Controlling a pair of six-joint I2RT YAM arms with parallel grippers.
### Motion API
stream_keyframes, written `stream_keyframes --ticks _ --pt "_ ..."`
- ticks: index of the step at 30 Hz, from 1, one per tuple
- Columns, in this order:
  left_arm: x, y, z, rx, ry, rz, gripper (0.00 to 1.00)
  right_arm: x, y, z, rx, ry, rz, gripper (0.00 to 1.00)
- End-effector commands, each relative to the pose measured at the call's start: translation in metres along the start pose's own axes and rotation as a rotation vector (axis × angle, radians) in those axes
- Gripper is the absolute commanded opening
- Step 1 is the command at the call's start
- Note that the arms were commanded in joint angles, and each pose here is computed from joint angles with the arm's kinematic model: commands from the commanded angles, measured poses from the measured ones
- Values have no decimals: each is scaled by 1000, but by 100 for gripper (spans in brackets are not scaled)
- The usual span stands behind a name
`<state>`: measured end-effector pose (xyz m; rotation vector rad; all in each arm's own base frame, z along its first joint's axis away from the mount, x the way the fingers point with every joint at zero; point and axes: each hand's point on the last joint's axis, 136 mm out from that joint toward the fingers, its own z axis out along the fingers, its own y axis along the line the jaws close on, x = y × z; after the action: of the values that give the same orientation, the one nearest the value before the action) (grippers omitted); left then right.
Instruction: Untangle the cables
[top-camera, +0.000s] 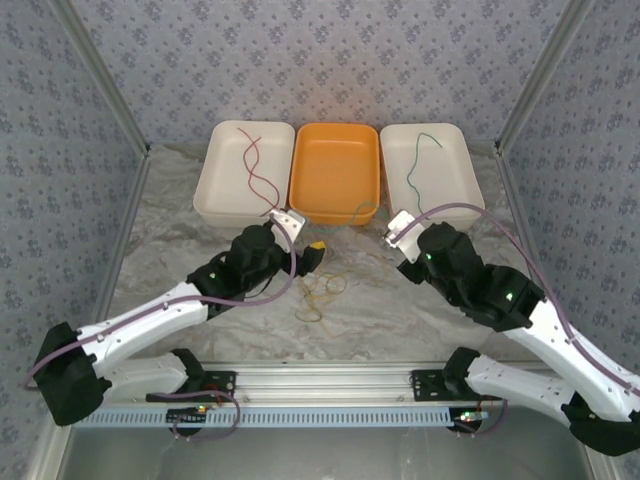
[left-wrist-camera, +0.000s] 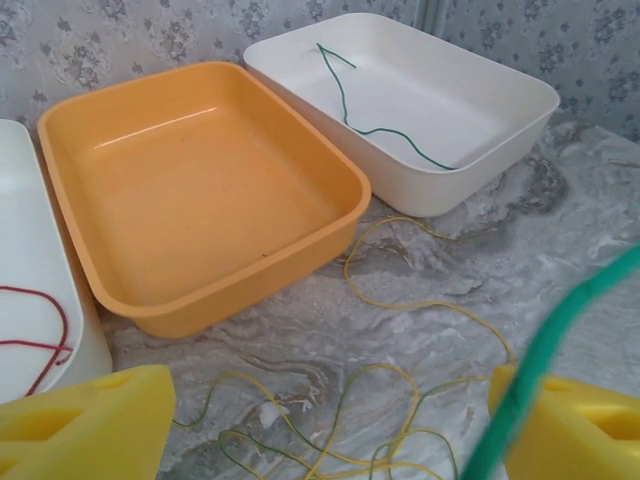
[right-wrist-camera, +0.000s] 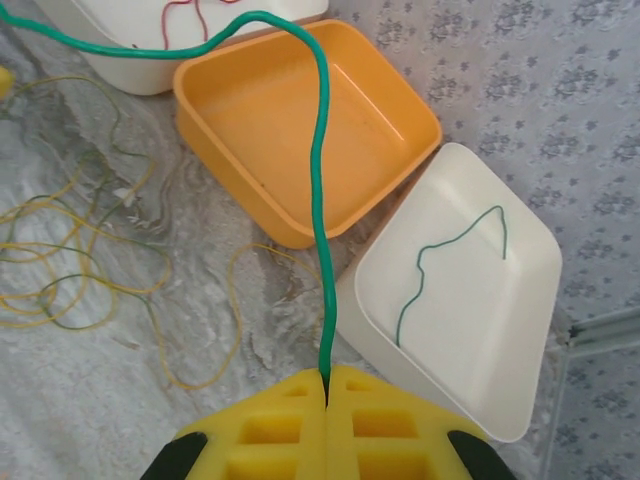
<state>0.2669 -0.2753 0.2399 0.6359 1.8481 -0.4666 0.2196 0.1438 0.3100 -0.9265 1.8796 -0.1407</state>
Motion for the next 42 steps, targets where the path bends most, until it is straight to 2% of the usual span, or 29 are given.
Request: stream_keyframes --ticks 1,4,6,11,14,20,28,38,42 --pt "-29 11 -2 -79 -101 60 81 -5 3 -15 -58 -30 46 0" --pt "-31 15 -3 -107 -116 91 76 -2 5 -18 -71 -30 50 0" --pt "-32 16 -4 -108 -121 103 64 1 7 -18 -81 -22 48 0" --pt "-33 14 -11 -91 -129 112 22 9 8 -14 -70 6 29 0" --pt "-29 16 -14 -96 -111 129 0 11 6 -12 -51 15 20 0" --pt "-22 27 -25 -149 -79 162 0 12 -3 -14 -5 20 1 0" --pt "-11 29 -38 -145 -103 201 0 13 -2 -12 -5 22 -4 0" --pt "12 62 -43 -328 96 367 0 37 -39 -10 208 157 -239 0" --pt "14 77 -48 -418 140 398 0 39 -60 -16 311 197 -329 0"
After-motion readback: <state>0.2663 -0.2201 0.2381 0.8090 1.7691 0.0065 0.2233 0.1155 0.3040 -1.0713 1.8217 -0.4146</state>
